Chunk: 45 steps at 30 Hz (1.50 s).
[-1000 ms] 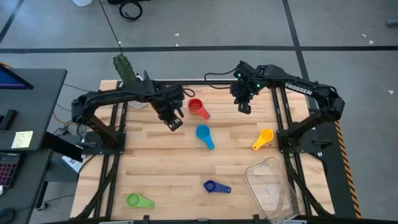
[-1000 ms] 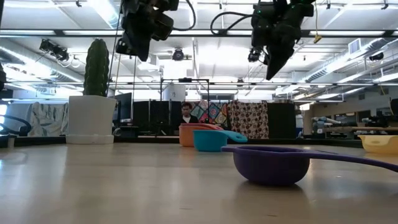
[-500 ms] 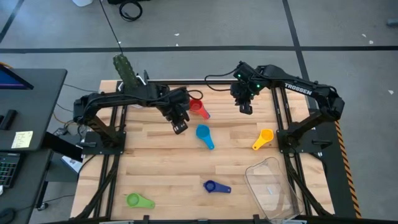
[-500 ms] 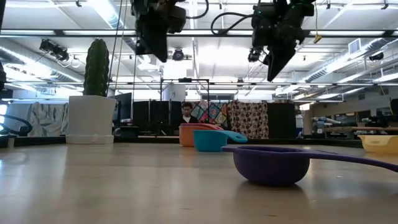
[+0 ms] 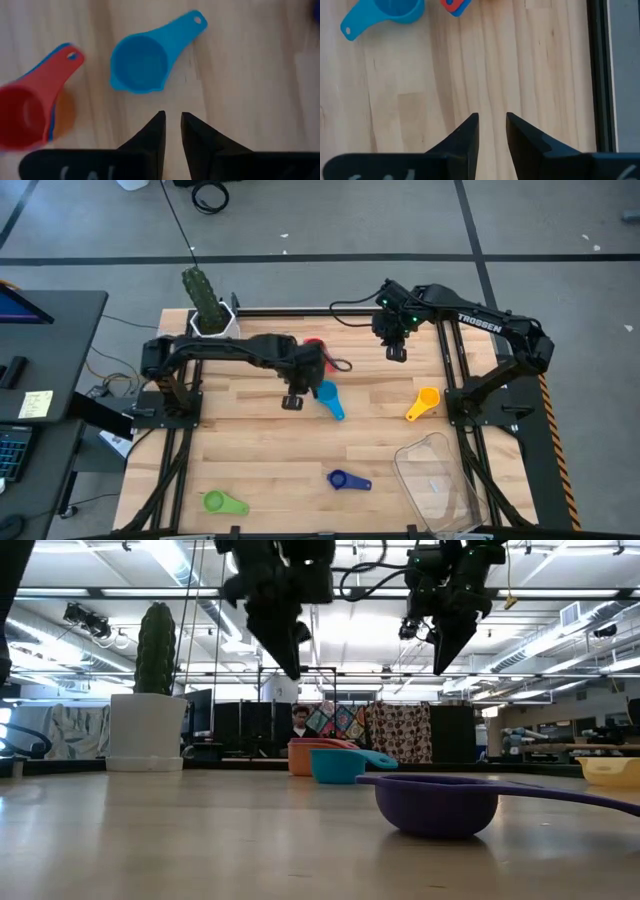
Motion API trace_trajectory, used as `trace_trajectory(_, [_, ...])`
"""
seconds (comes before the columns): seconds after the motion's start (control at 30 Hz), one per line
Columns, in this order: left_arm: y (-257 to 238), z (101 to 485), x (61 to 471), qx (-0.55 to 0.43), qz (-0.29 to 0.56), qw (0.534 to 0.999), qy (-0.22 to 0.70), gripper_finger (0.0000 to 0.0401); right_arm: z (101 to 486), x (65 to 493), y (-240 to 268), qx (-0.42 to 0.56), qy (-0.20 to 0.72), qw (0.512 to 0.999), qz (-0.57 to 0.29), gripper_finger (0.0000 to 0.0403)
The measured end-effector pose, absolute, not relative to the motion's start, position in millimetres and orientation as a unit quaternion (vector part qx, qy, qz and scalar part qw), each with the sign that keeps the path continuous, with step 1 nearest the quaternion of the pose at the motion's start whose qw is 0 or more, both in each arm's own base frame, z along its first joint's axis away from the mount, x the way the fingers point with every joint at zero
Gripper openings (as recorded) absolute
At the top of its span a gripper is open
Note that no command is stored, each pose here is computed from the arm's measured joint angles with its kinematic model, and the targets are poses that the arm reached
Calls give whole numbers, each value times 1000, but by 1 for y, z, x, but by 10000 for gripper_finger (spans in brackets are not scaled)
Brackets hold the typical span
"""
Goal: Nest measuring cups in basket
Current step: Stack the blue measuring cup on top of the red measuring cup
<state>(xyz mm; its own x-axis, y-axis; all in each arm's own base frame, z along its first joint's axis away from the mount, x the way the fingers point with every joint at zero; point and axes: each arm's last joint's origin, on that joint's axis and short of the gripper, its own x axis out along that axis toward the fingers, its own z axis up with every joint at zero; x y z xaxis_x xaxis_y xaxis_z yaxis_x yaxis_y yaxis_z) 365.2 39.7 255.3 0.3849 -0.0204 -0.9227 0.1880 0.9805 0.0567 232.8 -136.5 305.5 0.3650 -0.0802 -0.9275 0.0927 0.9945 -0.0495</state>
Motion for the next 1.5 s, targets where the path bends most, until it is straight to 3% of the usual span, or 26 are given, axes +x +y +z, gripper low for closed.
trace_trajectory(0.43, [32, 213, 399, 174, -127, 824, 524, 64, 305, 233, -137, -9, 563, 826, -42, 101])
trace_trajectory(1.5, [33, 151, 415, 160, -170, 793, 563, 64, 305, 232, -137, -12, 567, 823, -41, 101])
